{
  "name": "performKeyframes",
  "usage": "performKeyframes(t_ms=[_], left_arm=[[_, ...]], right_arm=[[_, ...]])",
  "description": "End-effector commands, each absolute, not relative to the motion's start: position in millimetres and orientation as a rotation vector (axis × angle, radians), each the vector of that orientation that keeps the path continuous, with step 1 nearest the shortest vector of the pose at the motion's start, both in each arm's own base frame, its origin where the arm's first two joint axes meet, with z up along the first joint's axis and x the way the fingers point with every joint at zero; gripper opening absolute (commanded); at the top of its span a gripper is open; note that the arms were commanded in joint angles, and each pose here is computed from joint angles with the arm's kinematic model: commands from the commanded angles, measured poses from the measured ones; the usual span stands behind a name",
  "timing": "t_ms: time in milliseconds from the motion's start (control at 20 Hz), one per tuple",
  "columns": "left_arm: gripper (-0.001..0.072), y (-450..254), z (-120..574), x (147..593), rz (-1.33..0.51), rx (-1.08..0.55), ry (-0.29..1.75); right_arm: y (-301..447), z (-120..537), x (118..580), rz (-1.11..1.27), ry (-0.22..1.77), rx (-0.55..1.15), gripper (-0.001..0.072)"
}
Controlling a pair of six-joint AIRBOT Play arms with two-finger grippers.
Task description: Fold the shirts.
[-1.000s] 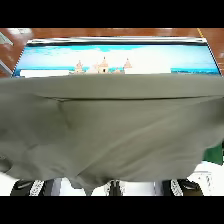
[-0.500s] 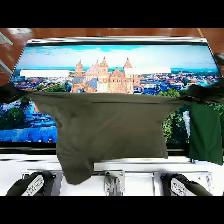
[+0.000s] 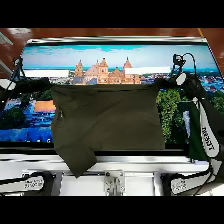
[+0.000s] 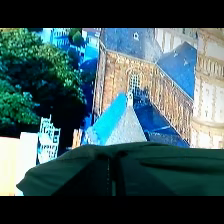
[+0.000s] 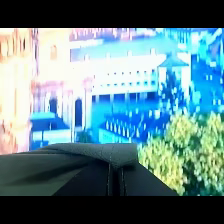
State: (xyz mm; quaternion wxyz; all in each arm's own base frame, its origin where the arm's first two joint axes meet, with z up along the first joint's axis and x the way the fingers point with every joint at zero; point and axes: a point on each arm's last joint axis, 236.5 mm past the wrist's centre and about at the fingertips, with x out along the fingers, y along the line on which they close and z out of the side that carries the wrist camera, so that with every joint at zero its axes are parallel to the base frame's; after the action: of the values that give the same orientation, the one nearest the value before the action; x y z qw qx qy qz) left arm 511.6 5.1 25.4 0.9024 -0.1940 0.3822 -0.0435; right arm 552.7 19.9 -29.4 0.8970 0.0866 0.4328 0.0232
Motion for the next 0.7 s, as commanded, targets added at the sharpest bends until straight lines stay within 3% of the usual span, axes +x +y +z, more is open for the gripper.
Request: performKeyframes(t_ms=[0,150,350,650], left_arm=[[0.004,4.1,-1.2,537.9,-0.046,-0.381,0.742],[0.004,-9.2,-31.5,526.1,-0.081,-0.395,0.848],[0.004,-16.5,-17.8,504.9,-0.146,-0.375,0.924],[0.0039,-24.3,-48.7,386.5,-0.268,-0.306,1.442]], right_arm=[[15.8,-45.5,571.2,0.023,0.842,0.194,0.0067],[19.3,-58.2,565.0,0.025,0.887,0.21,0.0067],[18.8,-57.2,534.9,0.041,1.013,0.193,0.0067],[17.8,-85.1,427.3,0.079,1.485,0.225,0.0067]])
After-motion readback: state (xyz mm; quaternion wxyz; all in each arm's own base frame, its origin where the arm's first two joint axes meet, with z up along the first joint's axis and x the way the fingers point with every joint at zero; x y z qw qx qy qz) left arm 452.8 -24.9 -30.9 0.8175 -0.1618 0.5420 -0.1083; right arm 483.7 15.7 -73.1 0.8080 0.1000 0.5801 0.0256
